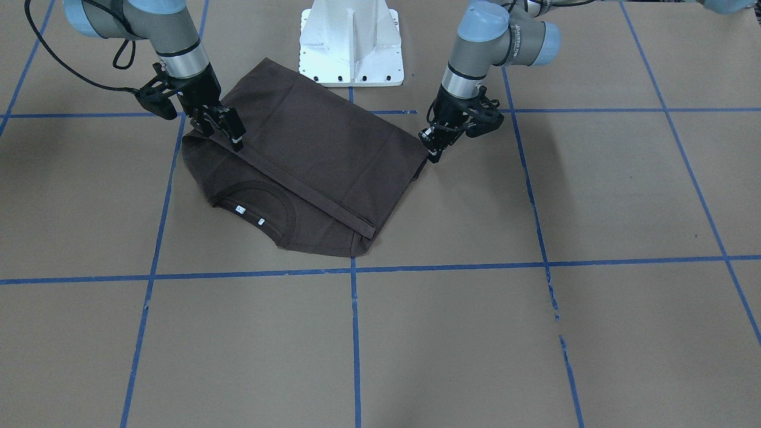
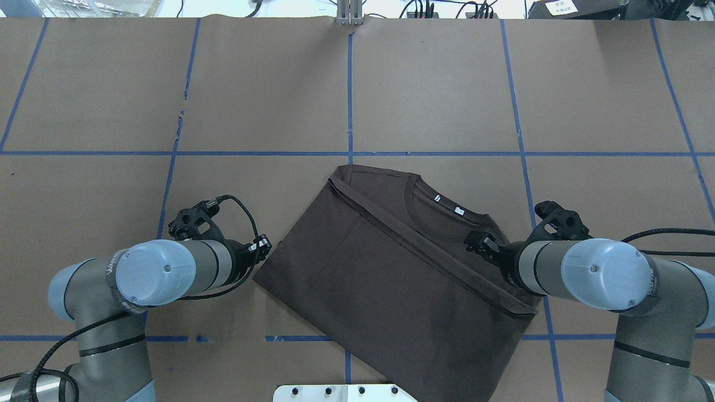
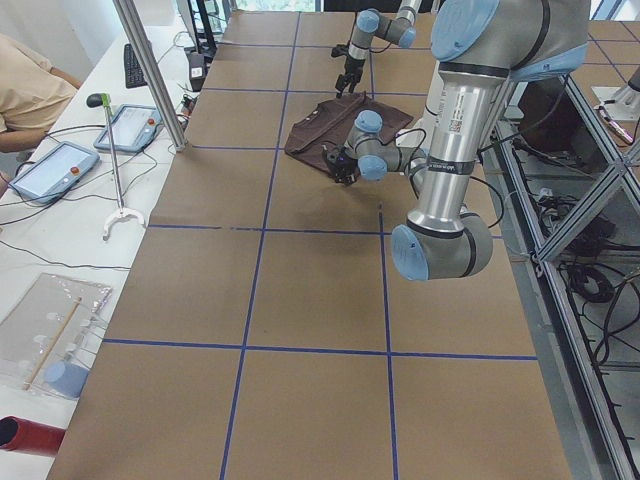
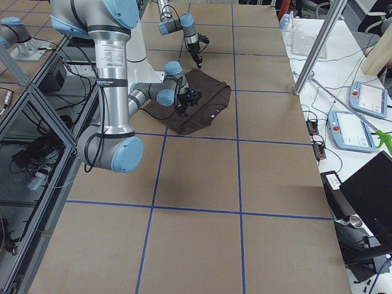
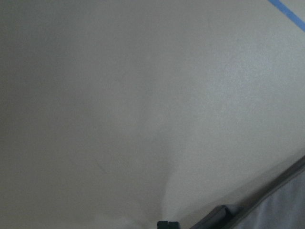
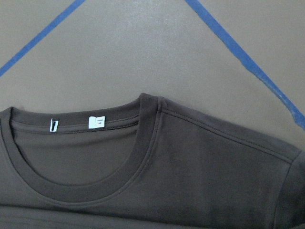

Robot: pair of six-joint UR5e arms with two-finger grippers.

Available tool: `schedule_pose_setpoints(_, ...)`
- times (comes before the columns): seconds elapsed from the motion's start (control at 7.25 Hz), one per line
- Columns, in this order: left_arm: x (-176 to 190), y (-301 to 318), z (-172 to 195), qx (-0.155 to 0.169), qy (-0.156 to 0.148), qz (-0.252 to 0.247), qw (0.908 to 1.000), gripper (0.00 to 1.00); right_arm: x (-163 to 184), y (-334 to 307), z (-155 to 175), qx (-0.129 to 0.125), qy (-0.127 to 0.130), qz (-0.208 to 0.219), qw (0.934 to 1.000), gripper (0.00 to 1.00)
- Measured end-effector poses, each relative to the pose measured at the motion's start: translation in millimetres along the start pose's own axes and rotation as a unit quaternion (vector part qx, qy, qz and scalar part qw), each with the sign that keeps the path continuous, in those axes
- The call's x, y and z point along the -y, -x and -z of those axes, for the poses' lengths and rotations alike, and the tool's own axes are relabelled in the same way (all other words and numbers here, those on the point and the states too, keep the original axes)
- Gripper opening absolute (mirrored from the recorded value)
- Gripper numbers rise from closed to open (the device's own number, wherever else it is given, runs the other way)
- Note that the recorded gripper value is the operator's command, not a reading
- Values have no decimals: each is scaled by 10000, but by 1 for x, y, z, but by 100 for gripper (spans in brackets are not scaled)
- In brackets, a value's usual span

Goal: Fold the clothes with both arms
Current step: 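Hold the folded edge with both grippers and adjust the shirt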

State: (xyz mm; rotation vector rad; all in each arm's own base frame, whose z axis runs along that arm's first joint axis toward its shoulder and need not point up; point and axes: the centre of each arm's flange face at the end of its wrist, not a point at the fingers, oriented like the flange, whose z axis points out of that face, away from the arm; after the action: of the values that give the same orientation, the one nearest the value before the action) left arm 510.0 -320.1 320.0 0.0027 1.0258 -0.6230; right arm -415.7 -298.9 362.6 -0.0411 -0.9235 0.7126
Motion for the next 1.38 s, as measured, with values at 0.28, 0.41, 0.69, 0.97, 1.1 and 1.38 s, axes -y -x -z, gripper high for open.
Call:
schedule_pose_setpoints(0.28, -13, 0, 3, -21, 112, -1, 9999, 47, 0, 1, 0, 7, 0, -3, 10000, 100)
schedule_pose_setpoints(0.41, -24, 4, 1, 22, 188, 14, 9998, 47, 0, 2, 0, 11, 0, -4, 10000, 100)
schedule_pose_setpoints(0.69, -35, 9, -5, 101, 247, 28, 9996, 46, 0, 2, 1, 15, 1, -4, 10000, 100)
schedule_pose_setpoints(0.97, -36, 11, -7, 154, 238, 28, 9996, 46, -1, 3, 1, 24, 6, -9, 10000, 100)
schedule_pose_setpoints(1.1, -37, 12, -8, 234, 209, 24, 9995, 45, -1, 3, 1, 25, 9, -8, 10000, 100)
schedule_pose_setpoints(1.38, -37, 13, -10, 336, 182, 15, 9993, 9, -2, 3, 1, 23, 13, -6, 10000, 100)
